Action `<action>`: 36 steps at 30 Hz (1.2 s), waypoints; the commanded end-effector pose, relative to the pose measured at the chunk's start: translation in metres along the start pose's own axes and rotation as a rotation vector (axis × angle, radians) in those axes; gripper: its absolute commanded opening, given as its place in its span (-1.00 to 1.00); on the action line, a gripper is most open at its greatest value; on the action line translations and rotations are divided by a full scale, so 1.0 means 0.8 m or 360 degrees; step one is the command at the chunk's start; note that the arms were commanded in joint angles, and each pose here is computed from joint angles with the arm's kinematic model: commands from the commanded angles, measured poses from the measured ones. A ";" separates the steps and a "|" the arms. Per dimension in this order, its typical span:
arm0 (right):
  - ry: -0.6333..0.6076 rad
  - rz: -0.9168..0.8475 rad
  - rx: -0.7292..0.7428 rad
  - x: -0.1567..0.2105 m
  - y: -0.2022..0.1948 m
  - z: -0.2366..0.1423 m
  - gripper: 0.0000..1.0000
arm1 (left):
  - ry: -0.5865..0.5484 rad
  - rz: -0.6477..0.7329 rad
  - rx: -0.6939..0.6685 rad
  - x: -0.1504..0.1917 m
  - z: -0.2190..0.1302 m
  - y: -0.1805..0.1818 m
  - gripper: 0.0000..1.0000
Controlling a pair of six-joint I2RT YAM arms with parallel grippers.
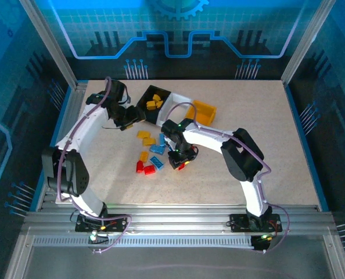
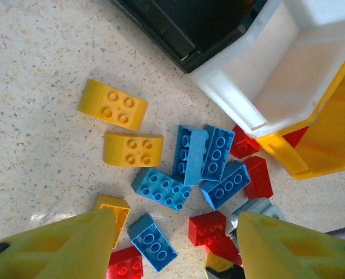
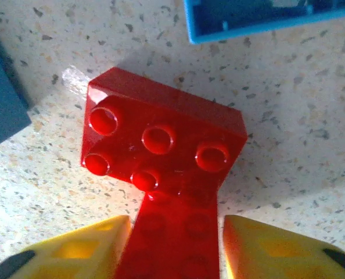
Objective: Sort the legos into containers by color
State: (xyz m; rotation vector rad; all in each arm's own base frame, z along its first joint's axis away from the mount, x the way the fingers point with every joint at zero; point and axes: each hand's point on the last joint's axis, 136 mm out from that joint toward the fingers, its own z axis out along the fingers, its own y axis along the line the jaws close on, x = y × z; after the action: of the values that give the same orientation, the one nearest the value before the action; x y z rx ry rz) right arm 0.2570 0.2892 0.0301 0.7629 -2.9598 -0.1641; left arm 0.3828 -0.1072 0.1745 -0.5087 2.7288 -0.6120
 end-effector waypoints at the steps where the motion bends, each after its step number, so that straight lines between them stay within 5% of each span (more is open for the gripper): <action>1: -0.0046 -0.0010 0.0043 0.002 0.000 -0.022 -0.27 | -0.0017 0.0044 0.0045 0.002 -0.012 -0.001 0.18; 9: -0.0200 0.0111 -0.0031 -0.007 -0.013 -0.093 -0.35 | 0.0017 0.0051 0.0043 0.017 -0.005 0.007 0.18; 18: -0.0499 0.0528 -0.0179 -0.086 -0.101 -0.176 -0.32 | 0.0091 0.0099 0.0002 0.052 0.005 0.022 0.20; 27: -0.0533 0.0742 -0.0110 -0.153 -0.190 -0.154 -0.31 | 0.0222 0.0143 -0.0028 0.108 0.026 0.021 0.22; 36: -0.0476 0.0805 -0.0092 -0.193 -0.217 -0.109 -0.23 | 0.0303 0.0147 -0.0025 0.157 0.021 0.019 0.25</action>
State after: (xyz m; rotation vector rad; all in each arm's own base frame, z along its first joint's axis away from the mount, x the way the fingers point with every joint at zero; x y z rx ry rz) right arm 0.4813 0.2077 0.0899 0.0027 -3.3113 -0.3647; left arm 0.2867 -0.1486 0.1170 -0.3064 2.9345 -0.6017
